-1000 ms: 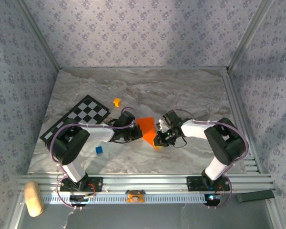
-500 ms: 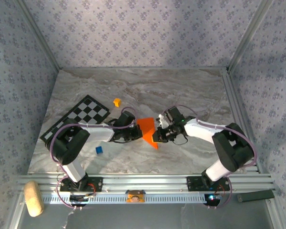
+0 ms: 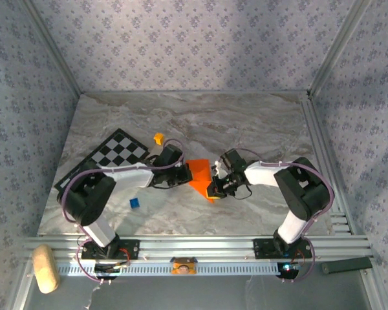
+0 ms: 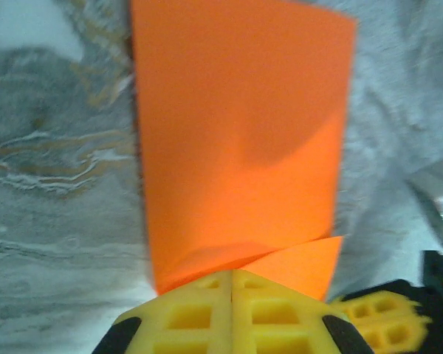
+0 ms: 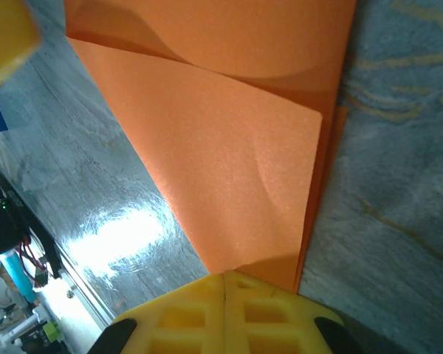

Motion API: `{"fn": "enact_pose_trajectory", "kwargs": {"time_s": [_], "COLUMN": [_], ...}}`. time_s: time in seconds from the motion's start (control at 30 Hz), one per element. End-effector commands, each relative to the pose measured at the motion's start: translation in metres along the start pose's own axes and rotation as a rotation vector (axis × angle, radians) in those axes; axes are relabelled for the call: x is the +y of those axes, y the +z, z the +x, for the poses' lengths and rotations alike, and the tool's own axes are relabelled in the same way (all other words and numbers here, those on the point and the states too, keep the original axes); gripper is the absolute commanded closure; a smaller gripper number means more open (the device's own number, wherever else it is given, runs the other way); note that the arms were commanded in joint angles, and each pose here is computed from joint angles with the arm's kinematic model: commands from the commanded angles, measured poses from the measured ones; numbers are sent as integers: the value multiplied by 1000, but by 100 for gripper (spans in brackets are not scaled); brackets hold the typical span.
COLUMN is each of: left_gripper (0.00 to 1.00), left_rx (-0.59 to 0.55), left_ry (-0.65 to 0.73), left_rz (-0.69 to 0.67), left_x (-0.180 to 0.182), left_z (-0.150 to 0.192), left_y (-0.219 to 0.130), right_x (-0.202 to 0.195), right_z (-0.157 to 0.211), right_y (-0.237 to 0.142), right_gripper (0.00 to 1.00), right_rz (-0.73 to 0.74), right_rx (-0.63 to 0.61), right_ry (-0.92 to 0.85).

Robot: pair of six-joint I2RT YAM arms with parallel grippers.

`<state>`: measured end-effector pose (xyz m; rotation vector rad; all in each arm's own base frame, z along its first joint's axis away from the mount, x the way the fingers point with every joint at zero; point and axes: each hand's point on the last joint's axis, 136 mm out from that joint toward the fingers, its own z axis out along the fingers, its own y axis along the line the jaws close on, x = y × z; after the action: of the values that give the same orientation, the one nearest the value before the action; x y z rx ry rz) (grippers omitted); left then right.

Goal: Fold a paper plane with a square sheet of paper (pick it up from the middle)
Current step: Third fold the triangle at the center of the table.

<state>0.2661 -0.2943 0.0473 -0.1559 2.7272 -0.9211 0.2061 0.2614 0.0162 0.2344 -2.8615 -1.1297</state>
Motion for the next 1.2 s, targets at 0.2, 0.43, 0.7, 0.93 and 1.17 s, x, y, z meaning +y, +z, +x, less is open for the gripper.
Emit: {"fn": "enact_pose_trajectory", "kwargs": {"time_s": [0.2, 0.43, 0.7, 0.93, 1.17], "left_gripper": [100, 100, 100, 100, 100], "left_rx": [9, 40, 1, -49, -71], "left_ry": [-15, -50, -15, -11, -2], "left_rz": [119, 73, -26, -40, -37], "left_x": [-32, -6, 28, 41, 51], "left_z": [19, 39, 36, 14, -3], "left_y": [1, 27, 27, 15, 9], "right_x": [-30, -33, -37, -40, -42], "right_z": [12, 13, 15, 18, 19], "right_y": [3, 1, 2, 3, 2], "right_gripper": [100, 100, 100, 100, 100], "right_rz": [105, 111, 115, 117, 119], "right_rx": [12, 10, 12, 17, 15], "right_ry": [97, 104, 113, 116, 118]}}
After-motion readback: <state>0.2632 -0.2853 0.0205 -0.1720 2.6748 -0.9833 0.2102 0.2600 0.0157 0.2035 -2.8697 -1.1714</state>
